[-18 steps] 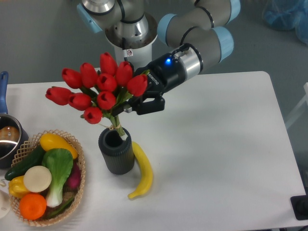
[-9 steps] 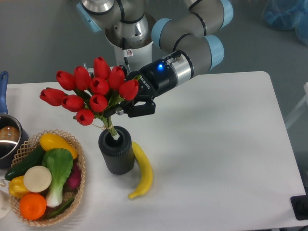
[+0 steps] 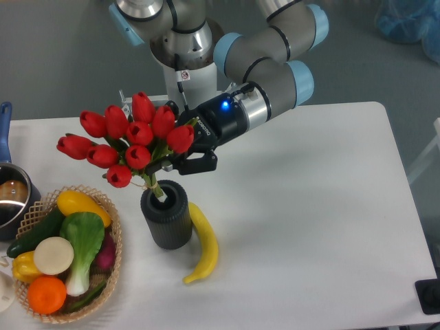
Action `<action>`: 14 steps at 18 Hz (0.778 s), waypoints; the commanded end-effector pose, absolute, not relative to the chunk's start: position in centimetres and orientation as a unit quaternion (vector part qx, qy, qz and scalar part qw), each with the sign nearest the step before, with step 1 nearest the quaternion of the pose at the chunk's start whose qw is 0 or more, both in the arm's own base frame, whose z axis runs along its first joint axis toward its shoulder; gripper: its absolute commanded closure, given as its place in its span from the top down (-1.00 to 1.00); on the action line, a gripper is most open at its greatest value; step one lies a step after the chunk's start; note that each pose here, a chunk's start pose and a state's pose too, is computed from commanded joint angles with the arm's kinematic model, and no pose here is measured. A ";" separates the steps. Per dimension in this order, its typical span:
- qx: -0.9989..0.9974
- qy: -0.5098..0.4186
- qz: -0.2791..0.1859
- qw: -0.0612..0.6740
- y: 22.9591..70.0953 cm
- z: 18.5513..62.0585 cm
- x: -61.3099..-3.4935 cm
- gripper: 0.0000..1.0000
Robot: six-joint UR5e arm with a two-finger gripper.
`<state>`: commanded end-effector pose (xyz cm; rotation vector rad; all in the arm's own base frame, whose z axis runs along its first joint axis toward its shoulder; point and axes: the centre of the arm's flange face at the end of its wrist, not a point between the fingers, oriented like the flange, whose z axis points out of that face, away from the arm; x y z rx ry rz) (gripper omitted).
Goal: Insert the flowers into the vase
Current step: 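Lower the tulip stems down into the vase opening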
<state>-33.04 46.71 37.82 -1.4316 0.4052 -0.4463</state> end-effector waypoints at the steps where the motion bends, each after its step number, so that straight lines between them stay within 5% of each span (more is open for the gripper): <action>1: -0.645 0.185 -0.198 0.714 46.6 37.4 -32.9 -0.08; 14: -0.652 0.161 -0.204 0.712 45.7 32.8 -33.2 -0.08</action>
